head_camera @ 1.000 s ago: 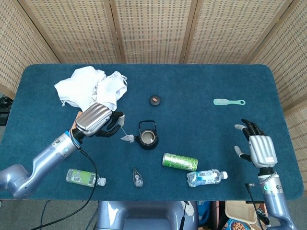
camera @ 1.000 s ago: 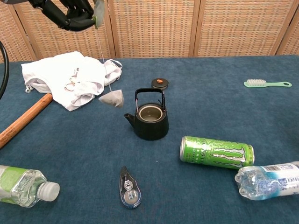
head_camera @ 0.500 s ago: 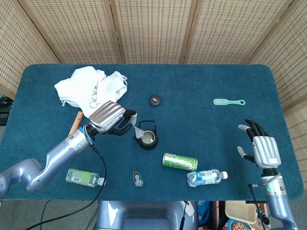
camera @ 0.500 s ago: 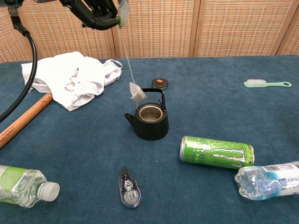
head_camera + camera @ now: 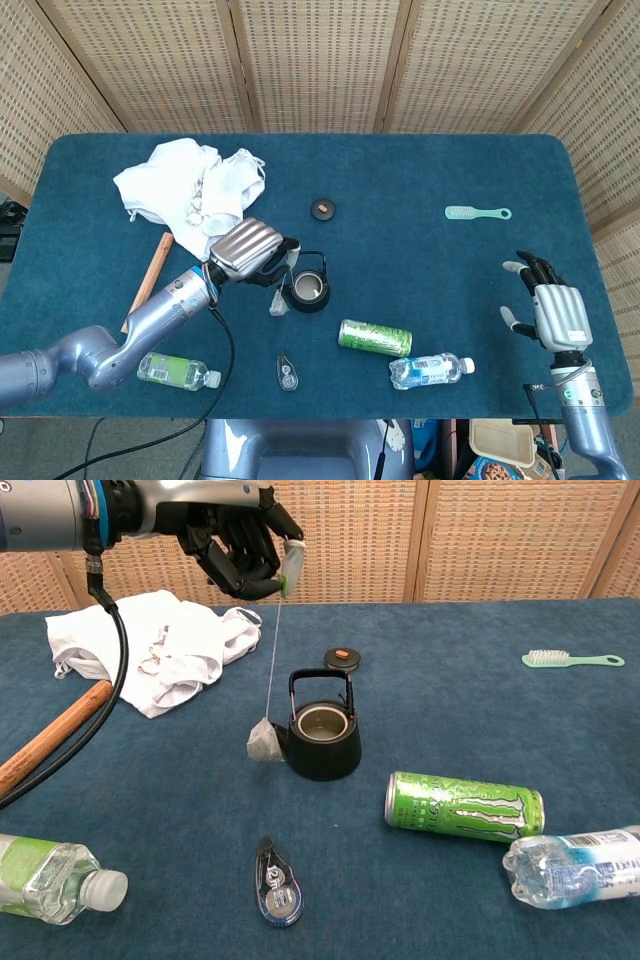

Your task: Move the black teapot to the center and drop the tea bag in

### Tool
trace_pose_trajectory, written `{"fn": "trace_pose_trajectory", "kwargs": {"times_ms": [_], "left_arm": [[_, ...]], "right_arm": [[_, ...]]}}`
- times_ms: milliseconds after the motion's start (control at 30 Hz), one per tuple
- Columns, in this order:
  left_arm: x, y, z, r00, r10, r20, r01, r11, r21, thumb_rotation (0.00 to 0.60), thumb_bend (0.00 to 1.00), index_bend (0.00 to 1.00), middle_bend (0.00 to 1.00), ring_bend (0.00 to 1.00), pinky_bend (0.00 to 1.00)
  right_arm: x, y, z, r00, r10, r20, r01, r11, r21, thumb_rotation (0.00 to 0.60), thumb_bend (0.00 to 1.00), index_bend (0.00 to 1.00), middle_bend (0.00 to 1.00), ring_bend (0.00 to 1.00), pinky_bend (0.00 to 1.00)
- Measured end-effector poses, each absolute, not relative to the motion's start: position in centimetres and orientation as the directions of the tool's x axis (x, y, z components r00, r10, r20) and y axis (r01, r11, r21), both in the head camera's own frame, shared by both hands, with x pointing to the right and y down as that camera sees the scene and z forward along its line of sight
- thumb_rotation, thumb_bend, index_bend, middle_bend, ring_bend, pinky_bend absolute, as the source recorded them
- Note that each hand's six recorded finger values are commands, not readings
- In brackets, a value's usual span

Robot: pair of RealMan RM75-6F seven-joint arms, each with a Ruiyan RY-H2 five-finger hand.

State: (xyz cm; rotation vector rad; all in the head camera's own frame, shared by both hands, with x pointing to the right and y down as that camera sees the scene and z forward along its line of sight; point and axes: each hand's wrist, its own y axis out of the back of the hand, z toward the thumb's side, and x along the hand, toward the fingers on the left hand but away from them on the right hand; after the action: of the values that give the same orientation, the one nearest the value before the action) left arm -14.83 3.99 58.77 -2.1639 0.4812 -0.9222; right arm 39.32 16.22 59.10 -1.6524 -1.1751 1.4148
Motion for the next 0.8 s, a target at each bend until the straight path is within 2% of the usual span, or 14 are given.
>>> {"fn": "trace_pose_trajectory", "kwargs": {"times_ms": [167,533,800], "left_arm": [[-14.8,4.3,59.8,0.663,-0.568,0.487,-0.042,-0.678,-0.734,0.600,0.54,0.65,0.79,0.75,0.69],[-13.5,3.3,58.2,0.682,-0.592,0.429,-0.121,-0.670,-0.733,0.600,0.54,0.65,0.79,0.75,0.69],[-13.1,2.7,58.5,0.678,-0.598,0.427,-0.128,-0.668,-0.733,0.600,0.54,0.65,0.79,0.75,0.69]], "right_arm": [[39.4,16.3,59.0,0.009,0.922,-0.387,0.218,-0.380,-0.899,0.600,0.43,0.28,0.22,0.18,0.40],[39.6,16.2,59.2,0.003,0.923,-0.386,0.222,-0.377,-0.899,0.600,0.43,0.28,0.22,0.18,0.40],[40.0,16.3,59.3,-0.009,0.919,-0.394,0.224,-0.382,-0.897,0.600,0.43,0.28,0.22,0.18,0.40]]}}
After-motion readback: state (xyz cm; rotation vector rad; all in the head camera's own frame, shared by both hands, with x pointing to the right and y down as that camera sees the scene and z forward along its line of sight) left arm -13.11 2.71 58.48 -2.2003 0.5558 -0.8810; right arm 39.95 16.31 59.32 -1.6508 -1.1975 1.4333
